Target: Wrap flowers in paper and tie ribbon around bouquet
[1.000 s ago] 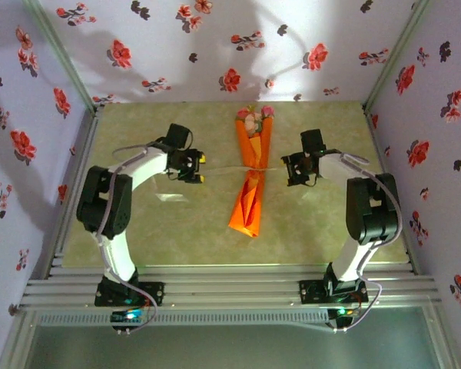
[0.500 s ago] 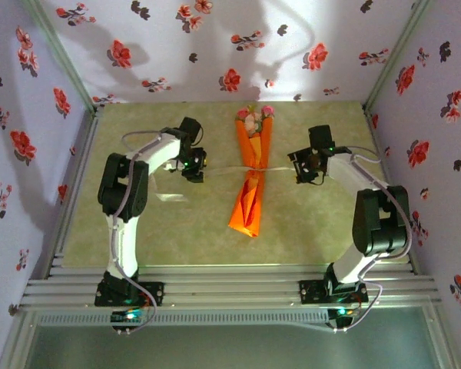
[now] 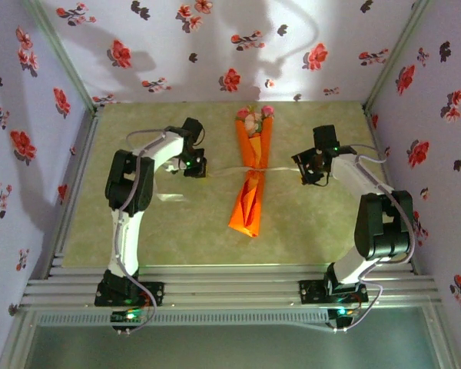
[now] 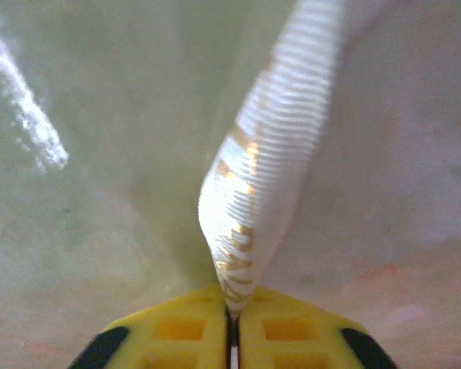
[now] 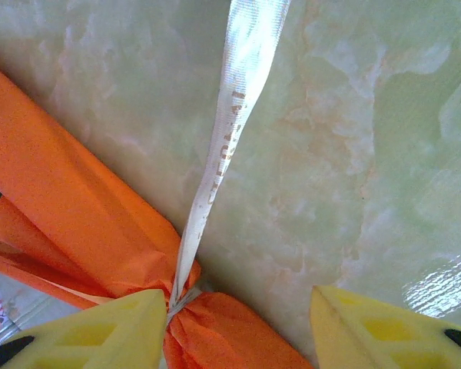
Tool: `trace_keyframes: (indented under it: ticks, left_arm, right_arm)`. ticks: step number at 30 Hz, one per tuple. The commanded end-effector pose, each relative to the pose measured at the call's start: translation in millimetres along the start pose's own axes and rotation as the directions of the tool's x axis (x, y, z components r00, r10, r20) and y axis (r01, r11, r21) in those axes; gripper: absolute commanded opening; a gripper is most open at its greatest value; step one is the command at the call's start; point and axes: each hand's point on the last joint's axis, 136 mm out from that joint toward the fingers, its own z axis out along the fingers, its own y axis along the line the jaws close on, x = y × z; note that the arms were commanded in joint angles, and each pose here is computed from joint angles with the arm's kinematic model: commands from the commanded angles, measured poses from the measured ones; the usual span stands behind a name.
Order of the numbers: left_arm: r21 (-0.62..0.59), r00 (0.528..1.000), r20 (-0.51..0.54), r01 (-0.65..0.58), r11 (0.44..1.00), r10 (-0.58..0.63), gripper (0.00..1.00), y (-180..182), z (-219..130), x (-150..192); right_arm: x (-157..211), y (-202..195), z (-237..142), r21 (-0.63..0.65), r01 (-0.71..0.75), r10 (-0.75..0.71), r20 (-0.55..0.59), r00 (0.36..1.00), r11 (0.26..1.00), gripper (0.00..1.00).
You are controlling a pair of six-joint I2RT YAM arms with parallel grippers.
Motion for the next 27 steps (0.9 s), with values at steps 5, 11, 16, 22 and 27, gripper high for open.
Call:
trace_keyframes:
  ticks: [5, 11, 16, 22, 27]
  left_arm:
    - [0.212, 0.998, -0.058, -0.008, 0.977, 0.020, 0.00, -34.6, -24.3, 19.5]
    - [0.399, 0.973, -0.163, -0.084, 0.913, 0.161, 0.00, -49.3, -81.8, 68.9]
    - [0.499, 0.909, -0.308, -0.097, 0.861, 0.282, 0.00, -40.6, -112.1, 132.1]
    - [0.598, 0.824, -0.424, -0.056, 0.800, 0.374, 0.00, -30.2, -141.0, 196.7]
    - [0.624, 0.768, -0.447, -0.099, 0.775, 0.458, 0.00, -27.5, -149.7, 229.3]
  right_arm:
    - [-9.9, -5.3, -15.7, 0.006, 0.030, -0.031, 0.046, 0.998, 1.000, 0.51]
    - [-46.0, -10.4, -30.9, 0.007, 0.059, -0.059, 0.084, 0.995, 0.998, 0.51]
    - [-83.3, -15.3, -44.8, 0.099, 0.173, -0.183, 0.106, 0.977, 0.980, 0.52]
    - [-120.8, -24.1, -42.6, 0.171, 0.220, -0.235, 0.070, 0.970, 0.960, 0.52]
    - [-148.2, -38.8, -40.0, 0.265, 0.227, -0.254, 0.072, 0.964, 0.937, 0.52]
